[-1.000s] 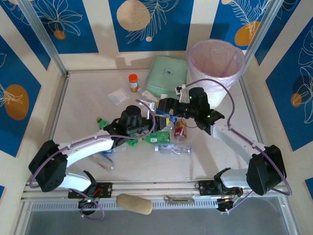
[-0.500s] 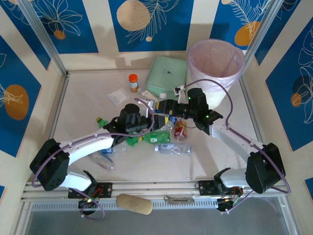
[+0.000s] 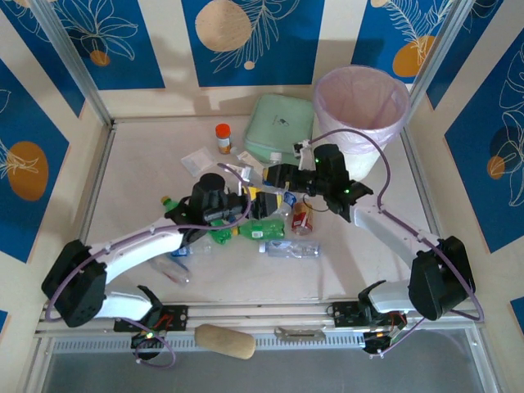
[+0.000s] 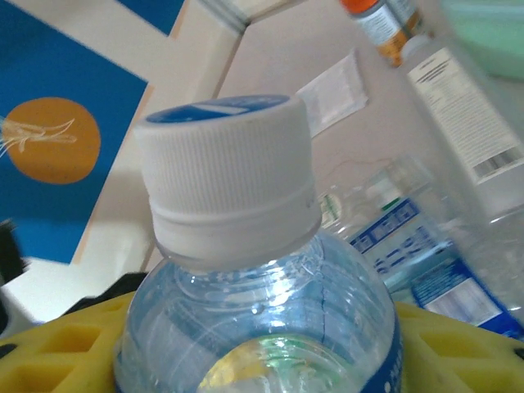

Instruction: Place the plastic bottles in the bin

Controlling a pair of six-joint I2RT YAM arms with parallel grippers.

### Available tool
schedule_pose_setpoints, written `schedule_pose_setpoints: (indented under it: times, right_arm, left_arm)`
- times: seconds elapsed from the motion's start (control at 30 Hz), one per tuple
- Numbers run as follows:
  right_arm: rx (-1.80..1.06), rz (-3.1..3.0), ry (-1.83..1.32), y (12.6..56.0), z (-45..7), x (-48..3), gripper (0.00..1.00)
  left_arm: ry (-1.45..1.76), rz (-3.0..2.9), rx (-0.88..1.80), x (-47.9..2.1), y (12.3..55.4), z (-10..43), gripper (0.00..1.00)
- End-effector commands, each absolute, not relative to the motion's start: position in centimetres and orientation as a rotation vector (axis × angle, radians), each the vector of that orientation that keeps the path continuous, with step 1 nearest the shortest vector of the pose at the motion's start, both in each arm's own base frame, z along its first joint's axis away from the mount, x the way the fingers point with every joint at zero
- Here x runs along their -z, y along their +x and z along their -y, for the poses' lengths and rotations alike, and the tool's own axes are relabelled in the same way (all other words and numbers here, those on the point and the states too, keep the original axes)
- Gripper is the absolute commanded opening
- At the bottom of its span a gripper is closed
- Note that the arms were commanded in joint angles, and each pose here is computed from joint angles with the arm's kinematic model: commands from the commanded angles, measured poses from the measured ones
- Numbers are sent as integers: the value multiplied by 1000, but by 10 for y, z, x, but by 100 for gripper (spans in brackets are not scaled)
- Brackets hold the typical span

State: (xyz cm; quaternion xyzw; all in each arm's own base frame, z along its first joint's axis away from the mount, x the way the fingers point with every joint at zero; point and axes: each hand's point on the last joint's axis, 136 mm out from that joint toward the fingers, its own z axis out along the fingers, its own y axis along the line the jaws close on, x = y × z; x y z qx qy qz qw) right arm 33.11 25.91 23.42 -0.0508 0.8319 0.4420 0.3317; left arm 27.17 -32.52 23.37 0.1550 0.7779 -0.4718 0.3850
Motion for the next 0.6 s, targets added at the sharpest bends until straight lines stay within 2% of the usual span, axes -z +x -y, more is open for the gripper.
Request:
schedule_pose_setpoints:
  times: [0.0,0.27,0.57]
  right_arm:
    - [-1050,-2154,-120,351,-242,-247,51]
    - [-884,-2052,-76,386,-197,-317,50]
    - [-732,-1888,17,420,-137,-405,51]
  left_arm:
    - [329,-1941,1154,-246,277,301,100]
    - [-61,-2054,664,-214,309,205,100]
    - [-101,-2048,597,-211,308,180,100]
